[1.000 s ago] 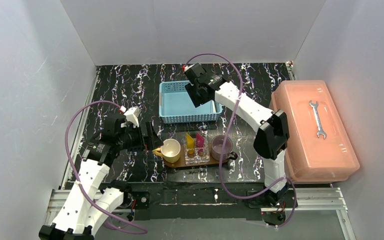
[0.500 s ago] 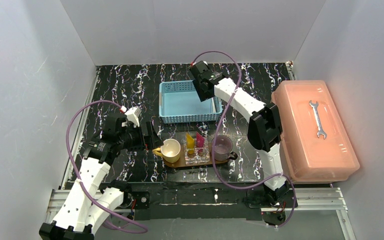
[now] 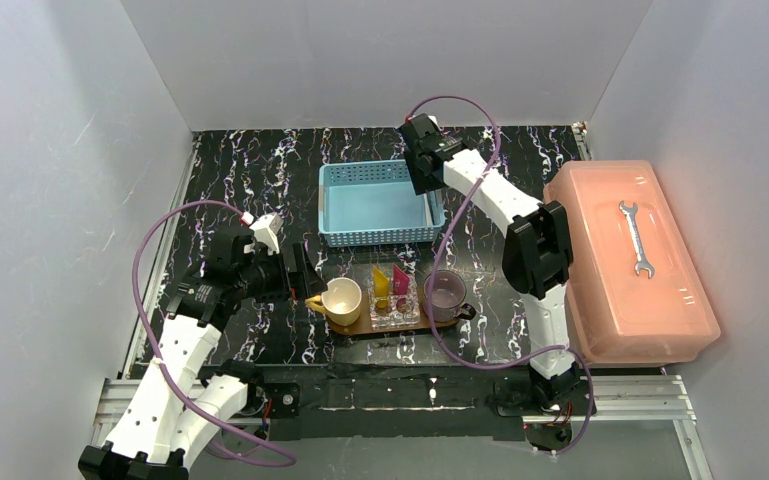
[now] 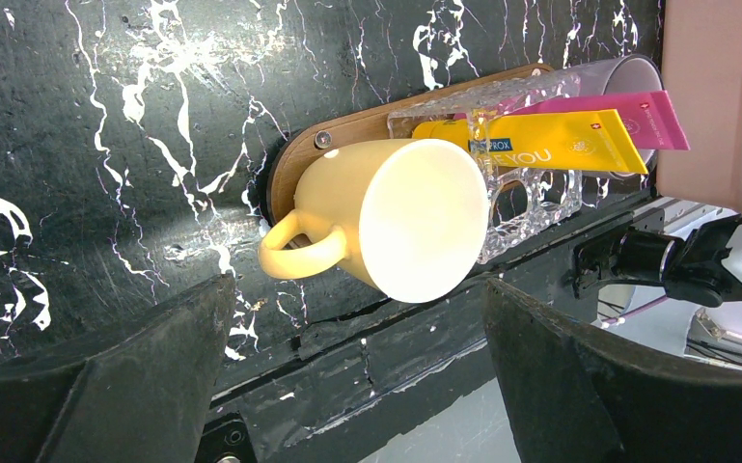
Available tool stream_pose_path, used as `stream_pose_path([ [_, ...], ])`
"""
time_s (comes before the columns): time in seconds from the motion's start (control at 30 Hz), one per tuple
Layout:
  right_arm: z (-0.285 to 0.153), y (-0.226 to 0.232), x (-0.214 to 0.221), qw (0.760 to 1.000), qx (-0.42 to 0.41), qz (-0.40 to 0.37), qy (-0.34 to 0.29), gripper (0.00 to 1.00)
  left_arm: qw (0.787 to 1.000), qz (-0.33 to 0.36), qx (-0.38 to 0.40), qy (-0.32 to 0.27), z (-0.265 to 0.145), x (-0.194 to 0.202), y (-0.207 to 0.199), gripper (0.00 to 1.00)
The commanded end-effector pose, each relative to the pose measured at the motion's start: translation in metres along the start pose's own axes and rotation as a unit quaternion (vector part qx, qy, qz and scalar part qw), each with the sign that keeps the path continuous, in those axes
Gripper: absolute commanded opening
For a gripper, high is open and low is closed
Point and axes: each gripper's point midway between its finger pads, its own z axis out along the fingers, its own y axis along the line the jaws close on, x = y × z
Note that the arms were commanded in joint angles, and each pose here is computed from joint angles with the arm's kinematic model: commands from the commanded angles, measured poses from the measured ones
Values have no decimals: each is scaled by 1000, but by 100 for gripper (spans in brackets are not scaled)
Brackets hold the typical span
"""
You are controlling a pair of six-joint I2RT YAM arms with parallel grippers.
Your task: Prepare toiletry sets of a toothbrush and toothpaste on the tray
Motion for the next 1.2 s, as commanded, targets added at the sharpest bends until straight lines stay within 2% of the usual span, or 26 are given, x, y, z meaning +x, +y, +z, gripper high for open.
stream_pose_path([
  [0.0, 8, 1, 1, 1000, -16, 25, -1, 65, 1000, 5, 6, 4, 1, 2, -1, 98],
  [0.27, 21, 2, 14, 999, -33, 35, 19, 61, 1000, 4, 5, 5, 1, 2, 0, 98],
  [0.63, 34, 6, 25, 997, -52, 39, 38, 46, 1000, 3, 3, 7, 2, 2, 0, 98],
  [0.83, 34, 5, 24, 997, -51, 32, 38, 30, 1000, 3, 3, 7, 2, 2, 0, 98],
  [1.03, 23, -4, 11, 999, -39, 24, 27, 1, 1000, 2, 2, 8, 3, 2, 1, 98],
  [1.17, 6, -13, -7, 999, -33, 30, 4, 1, 1000, 2, 2, 8, 3, 2, 1, 98],
])
